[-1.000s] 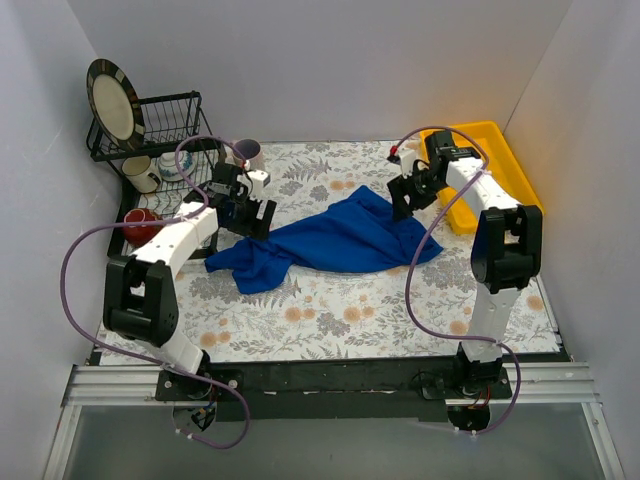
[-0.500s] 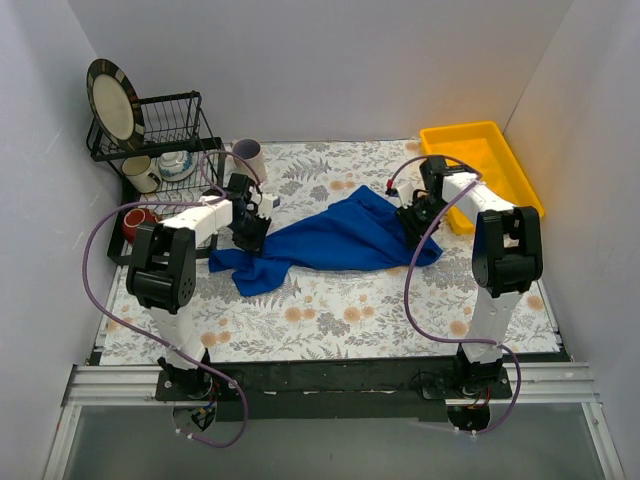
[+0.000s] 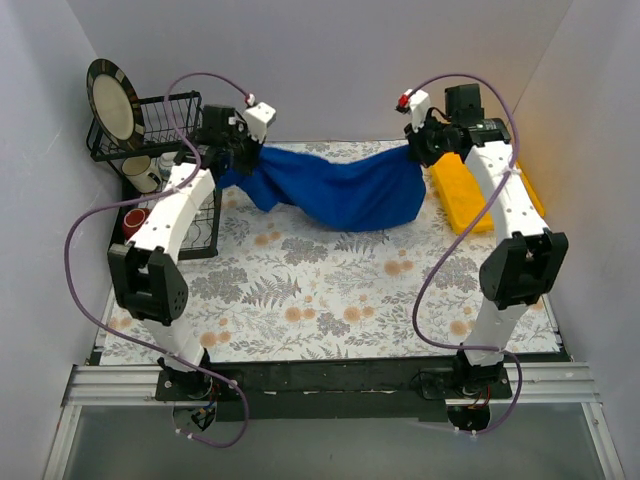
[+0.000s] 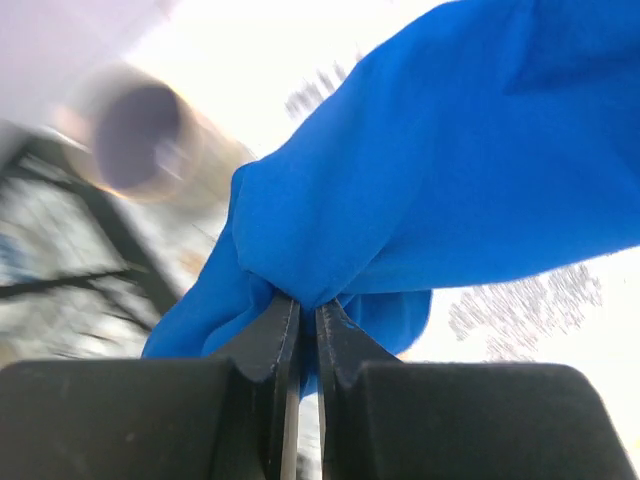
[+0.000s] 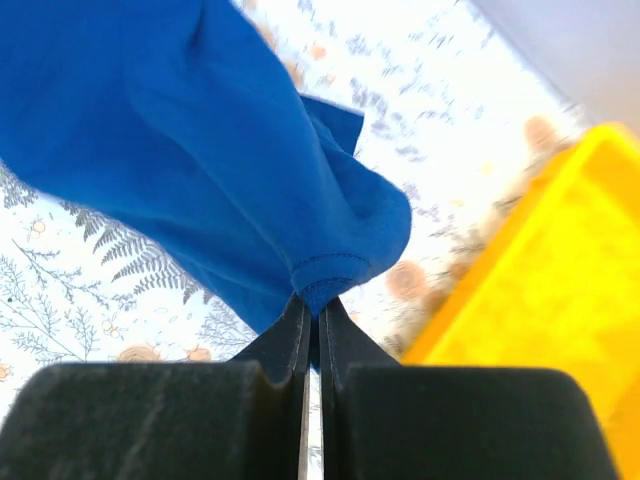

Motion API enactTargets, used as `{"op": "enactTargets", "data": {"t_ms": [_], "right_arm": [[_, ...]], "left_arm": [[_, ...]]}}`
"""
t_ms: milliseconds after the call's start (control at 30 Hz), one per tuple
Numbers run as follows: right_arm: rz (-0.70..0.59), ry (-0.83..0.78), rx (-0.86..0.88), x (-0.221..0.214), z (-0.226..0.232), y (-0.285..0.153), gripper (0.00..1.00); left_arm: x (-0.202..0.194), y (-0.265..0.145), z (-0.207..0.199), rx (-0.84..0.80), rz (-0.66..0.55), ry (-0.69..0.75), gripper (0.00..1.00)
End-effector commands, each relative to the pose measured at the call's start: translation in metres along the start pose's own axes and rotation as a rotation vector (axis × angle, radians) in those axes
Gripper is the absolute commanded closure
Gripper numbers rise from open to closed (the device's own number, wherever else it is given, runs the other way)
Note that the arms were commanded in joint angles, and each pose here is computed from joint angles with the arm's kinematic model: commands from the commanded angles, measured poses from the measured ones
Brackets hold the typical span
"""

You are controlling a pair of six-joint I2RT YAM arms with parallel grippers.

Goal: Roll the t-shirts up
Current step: Flatten out the T-shirt at the center of the board.

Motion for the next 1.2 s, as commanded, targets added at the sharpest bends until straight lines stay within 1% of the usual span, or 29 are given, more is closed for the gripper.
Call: {"op": "enactTargets", "data": {"t_ms": [0,33,67,100,133,167,200,233,267,300,333,367,433,467,500,533,567,633,667,700,733,767,800,833,867,967,1100,1133,1167], "right_arm": [[-0.198,-0.185,-0.144,0.055,0.003,-0.084,0.99],[-0.18,-0.206,-0.125,0.044,0.013,-0.084,0.99],[-0.195,-0.288,-0.138,0.047,0.023,-0.106,0.99],[-0.185,-0.325,-0.117,0.039,0.033,-0.11,0.99],[-0.153,-0.34,-0.066,0.022,0.048,-0.106,0.99],[-0.14,-0.409,-0.018,0.011,0.069,-0.121,0.99],[-0.125,-0.429,0.038,-0.001,0.085,-0.125,0.94],[-0.113,-0.452,0.101,-0.012,0.102,-0.128,0.84],[-0.101,-0.471,0.185,-0.031,0.127,-0.133,0.68],[-0.072,-0.498,0.264,-0.047,0.145,-0.137,0.6],[-0.056,-0.498,0.292,-0.059,0.156,-0.138,0.53],[-0.027,-0.495,0.296,-0.075,0.168,-0.141,0.44],[-0.02,-0.486,0.22,-0.08,0.165,-0.138,0.41],[-0.015,-0.49,0.164,-0.08,0.16,-0.14,0.38],[-0.021,-0.476,0.126,-0.078,0.154,-0.135,0.36],[-0.054,-0.452,0.044,-0.067,0.14,-0.131,0.35],[-0.048,-0.414,0.017,-0.064,0.129,-0.121,0.34],[-0.085,-0.335,-0.035,-0.044,0.109,-0.112,0.34],[-0.062,-0.278,0.008,-0.047,0.1,-0.089,0.34],[-0.059,-0.238,0.024,-0.043,0.094,-0.079,0.35],[-0.083,-0.211,0.007,-0.025,0.078,-0.077,0.36],[-0.045,-0.106,0.069,-0.032,0.073,-0.047,0.37],[-0.031,-0.057,0.088,-0.031,0.067,-0.037,0.39],[-0.051,-0.035,0.08,-0.015,0.053,-0.033,0.4],[0.002,0.057,0.148,-0.027,0.053,-0.004,0.42],[0.015,0.091,0.161,-0.033,0.042,0.032,0.43],[0.026,0.098,0.121,-0.033,0.022,0.073,0.44],[0.051,0.123,0.135,-0.042,0.021,0.091,0.44],[0.043,0.122,0.117,-0.037,0.013,0.096,0.44]], "left_arm": [[0.072,-0.109,-0.003,0.069,-0.327,0.2,1.0],[0.068,-0.12,-0.004,0.074,-0.335,0.267,1.0],[0.061,-0.128,-0.009,0.057,-0.344,0.302,1.0],[0.037,-0.126,-0.012,0.039,-0.303,0.328,1.0],[0.031,-0.153,-0.018,0.049,-0.341,0.4,1.0],[0.012,-0.161,-0.025,0.011,-0.308,0.426,1.0],[-0.01,-0.163,-0.029,-0.014,-0.265,0.442,1.0],[-0.045,-0.171,-0.036,-0.036,-0.215,0.448,0.89],[-0.079,-0.17,-0.039,-0.072,-0.124,0.457,0.59],[-0.101,-0.17,-0.04,-0.072,-0.077,0.452,0.49],[-0.135,-0.165,-0.043,-0.094,-0.007,0.44,0.45],[-0.146,-0.178,-0.047,-0.093,-0.022,0.442,0.39],[-0.162,-0.18,-0.049,-0.078,-0.032,0.435,0.32],[-0.152,-0.185,-0.047,-0.037,-0.113,0.444,0.25],[-0.15,-0.183,-0.046,-0.013,-0.142,0.41,0.17],[-0.145,-0.182,-0.042,0.018,-0.165,0.393,0.13],[-0.134,-0.179,-0.04,0.036,-0.209,0.374,0.12],[-0.128,-0.158,-0.041,-0.002,-0.159,0.251,0.12],[-0.112,-0.158,-0.042,-0.014,-0.166,0.207,0.13],[-0.115,-0.133,-0.04,-0.047,-0.078,0.144,0.14],[-0.11,-0.127,-0.042,-0.068,-0.052,0.059,0.16],[-0.11,-0.12,-0.048,-0.118,-0.012,0.024,0.17],[-0.107,-0.107,-0.048,-0.144,0.027,-0.018,0.15],[-0.107,-0.1,-0.05,-0.153,0.039,-0.073,0.14],[-0.106,-0.093,-0.052,-0.174,0.042,-0.099,0.14],[-0.103,-0.072,-0.054,-0.213,0.05,-0.166,0.14],[-0.092,-0.047,-0.057,-0.264,0.044,-0.242,0.15],[-0.083,-0.042,-0.058,-0.282,0.021,-0.25,0.16],[-0.086,-0.028,-0.06,-0.304,0.053,-0.296,0.19]]}}
Point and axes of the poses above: each gripper's point midway between its finger pads, its own y axis out along the fingers, its own z axis along the line the jaws close on, x = y × z, the point moved 5 cm from there along -y, back along the fingers, and after that the axes turned 12 degrees about -y, right-handed, at the moved point
